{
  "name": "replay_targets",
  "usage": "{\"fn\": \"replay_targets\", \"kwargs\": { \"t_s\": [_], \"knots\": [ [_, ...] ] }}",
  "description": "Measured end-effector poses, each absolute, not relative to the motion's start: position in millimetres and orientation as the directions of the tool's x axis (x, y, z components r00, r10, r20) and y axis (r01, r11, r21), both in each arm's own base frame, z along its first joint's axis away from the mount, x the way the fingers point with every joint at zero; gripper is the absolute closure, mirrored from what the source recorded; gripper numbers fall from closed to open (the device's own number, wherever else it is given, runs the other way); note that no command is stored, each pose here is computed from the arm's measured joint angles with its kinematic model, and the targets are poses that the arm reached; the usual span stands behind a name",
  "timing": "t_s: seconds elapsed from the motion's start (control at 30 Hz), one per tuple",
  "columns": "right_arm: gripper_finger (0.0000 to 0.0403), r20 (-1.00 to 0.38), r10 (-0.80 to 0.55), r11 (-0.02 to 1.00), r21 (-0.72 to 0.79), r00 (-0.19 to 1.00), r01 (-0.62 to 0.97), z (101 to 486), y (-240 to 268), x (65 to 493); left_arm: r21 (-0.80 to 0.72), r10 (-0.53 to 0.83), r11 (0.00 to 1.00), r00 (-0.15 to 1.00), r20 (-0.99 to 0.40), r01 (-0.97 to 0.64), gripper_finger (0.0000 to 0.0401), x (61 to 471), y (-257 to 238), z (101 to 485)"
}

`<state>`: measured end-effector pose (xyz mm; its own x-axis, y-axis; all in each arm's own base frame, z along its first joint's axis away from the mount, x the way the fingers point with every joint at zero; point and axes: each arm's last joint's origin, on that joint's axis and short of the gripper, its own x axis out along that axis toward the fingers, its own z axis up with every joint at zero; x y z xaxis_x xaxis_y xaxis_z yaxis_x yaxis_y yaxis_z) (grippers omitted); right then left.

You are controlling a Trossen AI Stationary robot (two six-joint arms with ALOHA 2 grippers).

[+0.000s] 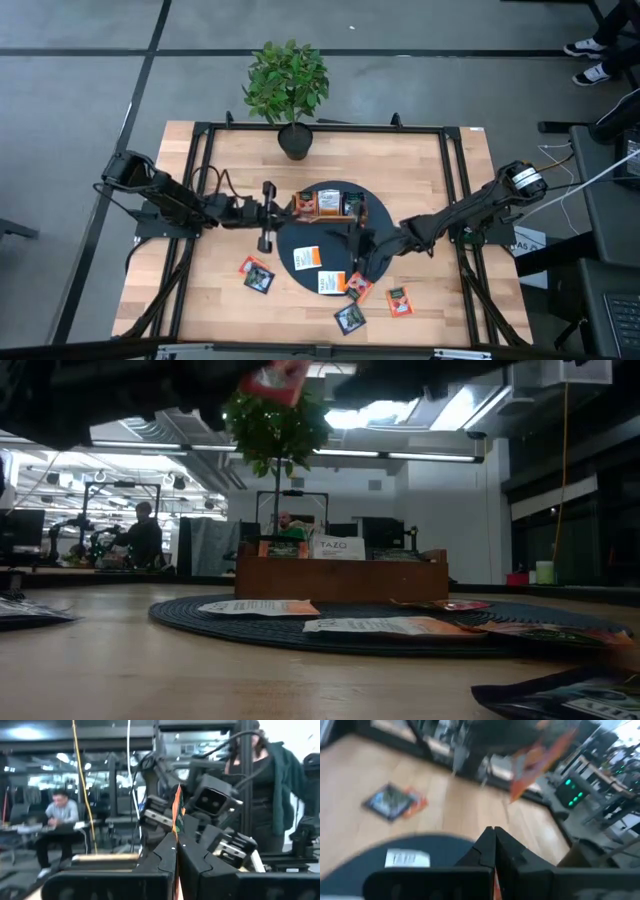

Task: Pick & Place Tea
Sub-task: Put the orange tea bag into the left side of the wooden organizer

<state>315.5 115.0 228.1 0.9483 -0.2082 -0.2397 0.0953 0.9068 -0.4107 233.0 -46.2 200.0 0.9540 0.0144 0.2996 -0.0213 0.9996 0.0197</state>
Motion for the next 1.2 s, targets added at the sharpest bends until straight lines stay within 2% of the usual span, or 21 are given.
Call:
{"fn": "replay_targets", "kwargs": {
  "t_s": [0.2, 0.4, 0.5, 0.63, 0.93, 1.07, 1.2],
  "knots": [
    [0.0389, -0.101, -0.199, 0.904, -0.403, 0.975, 0.143, 244, 115, 318, 0.042, 0.003, 0.999, 0.931, 0.365, -0.020, 0.0398, 230, -51, 207],
    [0.0392, -0.040, -0.208, 0.902, -0.394, 0.977, 0.176, 251, 112, 320, 0.058, -0.018, 0.998, 0.921, 0.390, -0.005, 0.0398, 234, -53, 214],
    [0.0388, -0.017, -0.221, 0.922, -0.330, 0.975, 0.204, 254, 107, 322, 0.077, -0.020, 0.997, 0.914, 0.406, -0.012, 0.0398, 237, -54, 219],
    [0.0352, 0.001, -0.210, 0.929, -0.312, 0.978, 0.200, 255, 103, 324, 0.101, -0.021, 0.995, 0.911, 0.411, -0.022, 0.0398, 239, -54, 221],
    [0.0228, 0.018, -0.180, 0.949, -0.259, 0.983, 0.179, 257, 103, 324, 0.121, -0.011, 0.992, 0.913, 0.408, -0.043, 0.0398, 239, -54, 221],
    [0.0202, 0.039, -0.174, 0.953, -0.244, 0.984, 0.178, 259, 103, 324, 0.122, -0.013, 0.992, 0.913, 0.409, -0.040, 0.0398, 239, -54, 221],
    [0.0195, 0.058, -0.143, 0.959, -0.237, 0.988, 0.153, 261, 101, 325, 0.141, -0.009, 0.988, 0.906, 0.423, -0.056, 0.0398, 244, -55, 228]
  ]
}}
